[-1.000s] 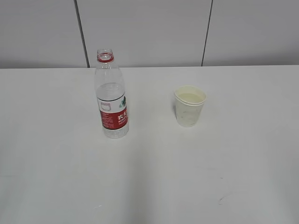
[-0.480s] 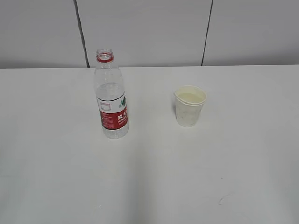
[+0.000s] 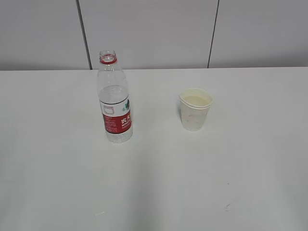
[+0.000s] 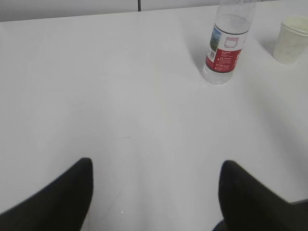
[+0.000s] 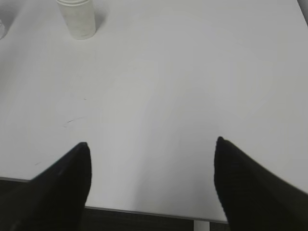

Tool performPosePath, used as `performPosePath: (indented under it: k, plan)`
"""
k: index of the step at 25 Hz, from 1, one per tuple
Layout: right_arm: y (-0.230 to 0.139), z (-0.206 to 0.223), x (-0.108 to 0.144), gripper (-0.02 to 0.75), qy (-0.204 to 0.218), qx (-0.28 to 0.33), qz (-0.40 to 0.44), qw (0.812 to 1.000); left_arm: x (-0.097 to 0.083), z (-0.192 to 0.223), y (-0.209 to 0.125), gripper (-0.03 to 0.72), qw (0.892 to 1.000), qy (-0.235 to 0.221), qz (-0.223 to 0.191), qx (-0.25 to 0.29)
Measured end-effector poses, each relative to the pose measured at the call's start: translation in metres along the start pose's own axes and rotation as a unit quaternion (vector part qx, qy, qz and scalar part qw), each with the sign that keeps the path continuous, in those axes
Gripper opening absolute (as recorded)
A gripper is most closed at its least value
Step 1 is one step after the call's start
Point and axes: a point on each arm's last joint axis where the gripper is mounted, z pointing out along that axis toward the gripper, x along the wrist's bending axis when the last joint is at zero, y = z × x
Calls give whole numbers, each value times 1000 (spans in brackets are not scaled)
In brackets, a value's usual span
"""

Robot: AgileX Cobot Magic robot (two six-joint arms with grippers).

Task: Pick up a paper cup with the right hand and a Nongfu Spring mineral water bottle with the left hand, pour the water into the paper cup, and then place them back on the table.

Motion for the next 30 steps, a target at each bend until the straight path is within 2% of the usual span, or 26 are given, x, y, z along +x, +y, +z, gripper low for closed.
performPosePath:
  k: [30]
  plan:
    - [0, 0, 0, 588, 0, 0, 0, 1000, 0, 0, 0, 479, 1000, 0, 0, 0]
